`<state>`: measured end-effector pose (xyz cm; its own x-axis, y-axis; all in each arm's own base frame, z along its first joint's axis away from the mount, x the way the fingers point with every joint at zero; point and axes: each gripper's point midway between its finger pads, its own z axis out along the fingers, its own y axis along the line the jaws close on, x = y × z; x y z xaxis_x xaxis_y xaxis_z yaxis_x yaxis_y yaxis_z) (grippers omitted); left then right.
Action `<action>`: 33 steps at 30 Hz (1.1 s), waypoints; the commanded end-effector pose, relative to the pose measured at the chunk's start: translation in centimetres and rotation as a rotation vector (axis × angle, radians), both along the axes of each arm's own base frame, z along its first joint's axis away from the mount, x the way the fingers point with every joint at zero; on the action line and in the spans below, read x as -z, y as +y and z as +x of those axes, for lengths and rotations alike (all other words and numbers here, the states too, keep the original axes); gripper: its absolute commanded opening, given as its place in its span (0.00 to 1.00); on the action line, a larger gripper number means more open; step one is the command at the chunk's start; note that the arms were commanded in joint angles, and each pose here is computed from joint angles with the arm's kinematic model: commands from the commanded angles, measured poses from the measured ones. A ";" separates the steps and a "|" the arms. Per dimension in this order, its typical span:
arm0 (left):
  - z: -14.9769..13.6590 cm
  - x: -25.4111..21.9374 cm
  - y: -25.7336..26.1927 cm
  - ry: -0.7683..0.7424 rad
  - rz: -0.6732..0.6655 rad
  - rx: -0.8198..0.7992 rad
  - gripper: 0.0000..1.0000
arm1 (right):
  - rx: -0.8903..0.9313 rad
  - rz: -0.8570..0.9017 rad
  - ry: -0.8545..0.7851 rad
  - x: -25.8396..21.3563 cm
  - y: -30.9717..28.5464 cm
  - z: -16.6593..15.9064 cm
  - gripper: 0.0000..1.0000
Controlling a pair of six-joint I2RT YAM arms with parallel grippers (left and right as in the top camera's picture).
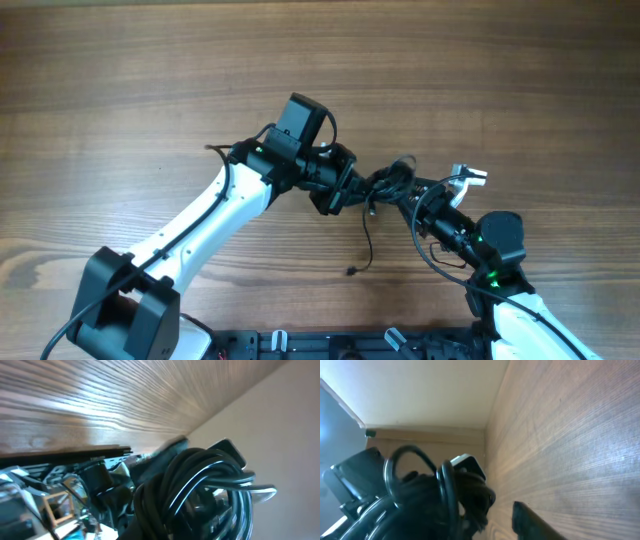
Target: Untangle cables
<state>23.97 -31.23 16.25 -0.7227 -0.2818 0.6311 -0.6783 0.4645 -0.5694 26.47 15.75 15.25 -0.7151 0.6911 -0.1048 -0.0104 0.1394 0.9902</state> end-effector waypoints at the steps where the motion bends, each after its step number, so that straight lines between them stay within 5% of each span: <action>1: -2.6 -3.3 -1.3 -0.070 -0.210 0.208 0.04 | 0.075 -0.106 -0.038 1.1 -1.0 1.2 0.15; 3: -2.8 -4.9 -1.3 -0.137 -0.315 0.276 0.04 | 0.073 -0.170 0.005 3.0 -1.2 1.1 0.04; 8: -1.1 -6.0 0.0 -0.246 -0.394 0.285 0.04 | 0.050 -0.231 0.156 6.9 -1.4 0.0 0.04; 14: 2.8 -6.0 3.3 -0.270 -0.375 0.153 0.04 | -0.009 -0.315 0.105 7.5 -1.1 -0.6 0.06; 21: 4.3 -5.4 4.3 -0.202 -0.319 0.057 0.04 | -0.102 -0.274 0.096 7.0 0.2 -1.7 0.51; 26: 4.7 -4.5 4.5 -0.127 -0.262 -0.005 0.04 | -0.177 -0.175 0.142 6.2 1.4 -2.8 0.56; 33: 3.8 -1.8 5.6 0.112 -0.107 -0.132 0.04 | -0.285 -0.059 0.006 1.8 3.0 -3.5 0.69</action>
